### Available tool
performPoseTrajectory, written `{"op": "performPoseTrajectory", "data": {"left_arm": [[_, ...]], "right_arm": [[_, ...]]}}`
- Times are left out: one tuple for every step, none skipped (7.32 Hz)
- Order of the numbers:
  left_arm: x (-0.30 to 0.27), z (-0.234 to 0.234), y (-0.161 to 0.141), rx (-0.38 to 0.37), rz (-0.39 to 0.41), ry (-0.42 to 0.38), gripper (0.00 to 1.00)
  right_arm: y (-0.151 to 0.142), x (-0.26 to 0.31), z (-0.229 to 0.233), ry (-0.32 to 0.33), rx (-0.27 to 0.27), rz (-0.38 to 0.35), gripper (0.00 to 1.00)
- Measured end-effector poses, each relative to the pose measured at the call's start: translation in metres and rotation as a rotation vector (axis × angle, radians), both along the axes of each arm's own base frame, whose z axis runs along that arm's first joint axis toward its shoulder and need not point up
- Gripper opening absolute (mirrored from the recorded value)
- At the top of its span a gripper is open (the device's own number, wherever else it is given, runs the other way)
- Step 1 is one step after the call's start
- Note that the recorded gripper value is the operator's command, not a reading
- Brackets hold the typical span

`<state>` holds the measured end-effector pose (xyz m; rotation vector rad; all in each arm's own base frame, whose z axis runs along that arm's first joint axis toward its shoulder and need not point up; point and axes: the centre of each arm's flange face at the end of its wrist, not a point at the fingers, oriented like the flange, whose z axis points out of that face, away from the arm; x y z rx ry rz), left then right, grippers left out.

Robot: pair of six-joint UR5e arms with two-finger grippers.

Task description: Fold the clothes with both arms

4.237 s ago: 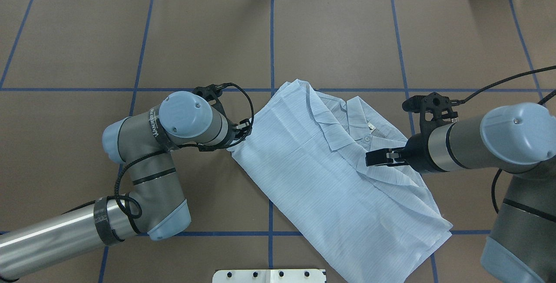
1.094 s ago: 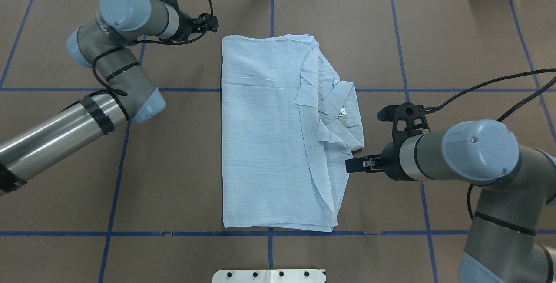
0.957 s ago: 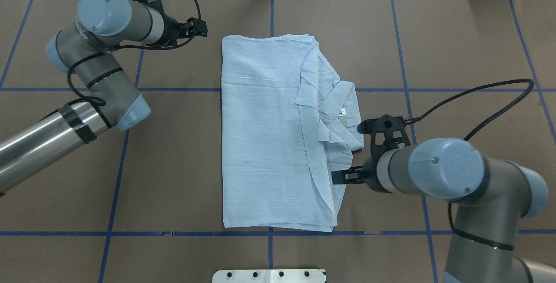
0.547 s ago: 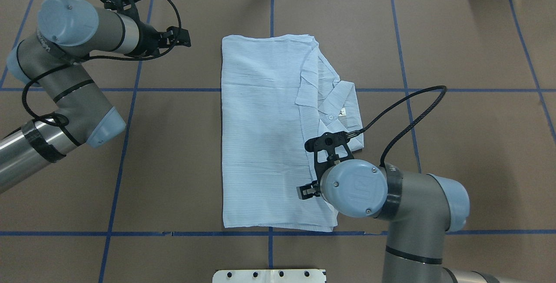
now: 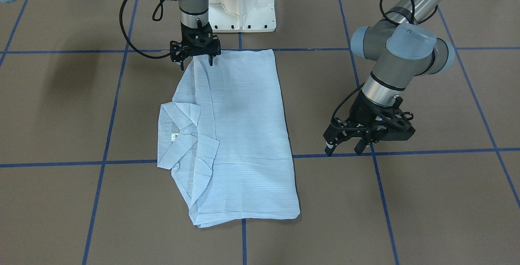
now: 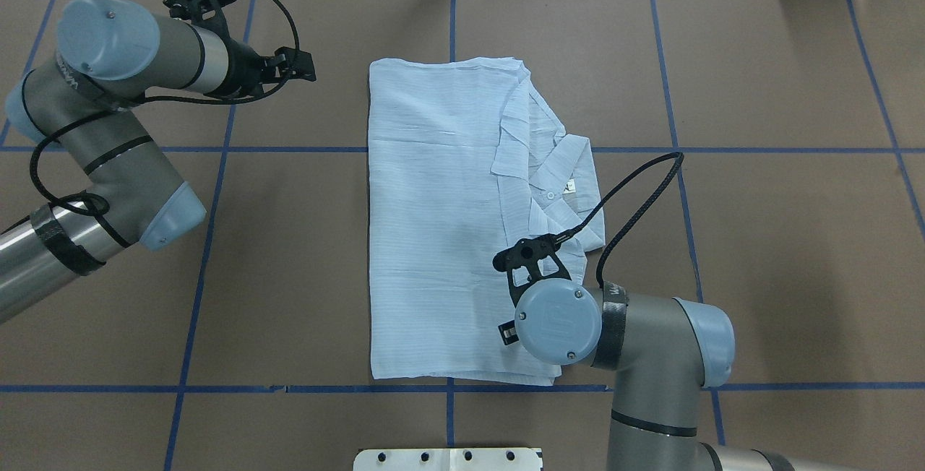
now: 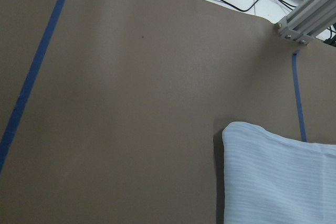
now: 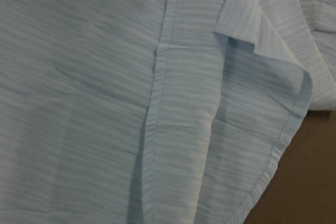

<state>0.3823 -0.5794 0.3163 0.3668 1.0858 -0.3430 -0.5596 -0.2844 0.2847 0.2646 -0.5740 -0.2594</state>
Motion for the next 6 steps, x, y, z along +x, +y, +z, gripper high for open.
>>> {"op": "performPoseTrajectory", "data": {"left_arm": [[0.0, 0.0, 0.0, 0.0, 0.0, -0.001, 1.0], [0.001, 0.0, 0.0, 0.0, 0.0, -0.001, 1.0], [0.002, 0.0, -0.001, -0.001, 0.0, 0.0, 1.0], [0.003, 0.001, -0.001, -0.002, 0.001, -0.001, 1.0], [0.004, 0.002, -0.001, -0.004, 0.001, -0.002, 1.0], [0.005, 0.002, -0.002, -0.006, 0.002, -0.002, 1.0]], "right_arm": [[0.001, -0.003, 0.004, 0.012, 0.001, -0.009, 1.0], [0.001, -0.006, 0.008, 0.02, 0.001, -0.014, 1.0], [0.0, -0.007, 0.01, 0.027, 0.001, -0.018, 1.0], [-0.003, -0.005, 0.012, 0.033, 0.005, -0.022, 1.0], [-0.011, -0.001, 0.014, 0.038, 0.007, -0.02, 1.0], [-0.02, 0.005, 0.018, 0.045, 0.011, -0.02, 1.0]]}}
